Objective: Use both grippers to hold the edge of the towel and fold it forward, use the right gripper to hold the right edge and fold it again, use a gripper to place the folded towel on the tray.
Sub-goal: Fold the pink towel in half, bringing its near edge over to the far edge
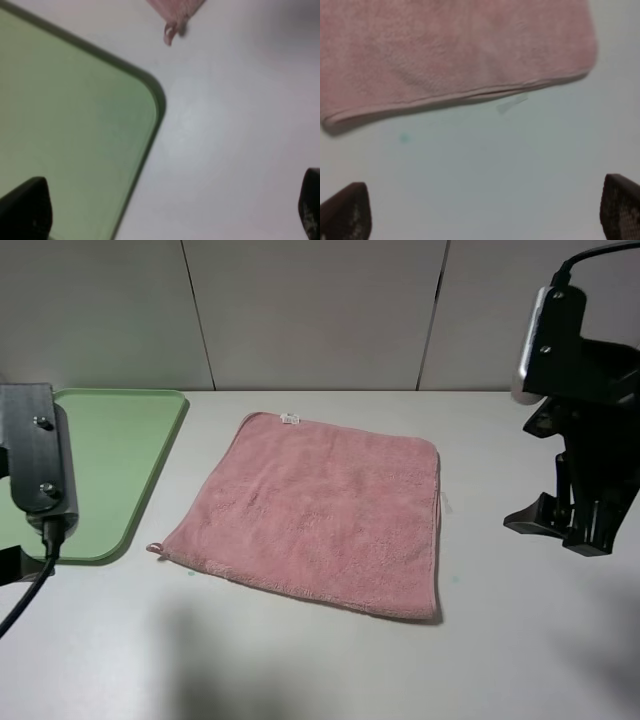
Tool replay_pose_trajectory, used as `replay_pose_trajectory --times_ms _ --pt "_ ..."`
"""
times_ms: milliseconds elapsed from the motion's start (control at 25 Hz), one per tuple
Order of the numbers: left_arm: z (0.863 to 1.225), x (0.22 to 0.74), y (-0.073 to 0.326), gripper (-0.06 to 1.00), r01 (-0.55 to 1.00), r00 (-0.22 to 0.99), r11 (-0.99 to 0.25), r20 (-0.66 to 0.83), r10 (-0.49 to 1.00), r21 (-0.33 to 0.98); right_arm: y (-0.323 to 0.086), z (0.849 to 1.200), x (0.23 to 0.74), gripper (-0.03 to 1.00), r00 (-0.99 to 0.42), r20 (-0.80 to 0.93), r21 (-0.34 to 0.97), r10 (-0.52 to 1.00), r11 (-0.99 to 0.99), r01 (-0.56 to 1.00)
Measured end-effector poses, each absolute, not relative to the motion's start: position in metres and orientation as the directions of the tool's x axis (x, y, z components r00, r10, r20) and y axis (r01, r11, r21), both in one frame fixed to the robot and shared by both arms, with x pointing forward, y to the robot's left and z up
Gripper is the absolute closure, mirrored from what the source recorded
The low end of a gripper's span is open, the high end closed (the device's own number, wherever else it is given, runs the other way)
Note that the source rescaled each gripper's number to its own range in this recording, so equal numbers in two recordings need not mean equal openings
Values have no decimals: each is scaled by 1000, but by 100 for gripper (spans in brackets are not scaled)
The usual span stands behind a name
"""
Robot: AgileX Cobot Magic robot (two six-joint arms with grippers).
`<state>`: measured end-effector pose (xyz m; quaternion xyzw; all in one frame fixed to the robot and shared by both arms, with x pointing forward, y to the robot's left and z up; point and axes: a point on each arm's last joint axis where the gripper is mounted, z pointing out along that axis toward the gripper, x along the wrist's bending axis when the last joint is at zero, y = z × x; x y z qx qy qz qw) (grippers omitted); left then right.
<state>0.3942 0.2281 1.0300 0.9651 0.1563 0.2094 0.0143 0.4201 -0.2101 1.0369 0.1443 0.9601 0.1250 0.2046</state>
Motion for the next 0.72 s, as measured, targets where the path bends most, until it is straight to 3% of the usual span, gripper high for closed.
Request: replay_pose_trajectory --times_ms 400,720 --pt "999 425 212 -4 153 905 -988 405 129 -29 -196 997 445 -3 -914 -269 219 302 944 247" --pt "975 445 196 -4 42 910 -998 413 23 -38 -188 967 459 -3 -933 -207 170 295 950 262"
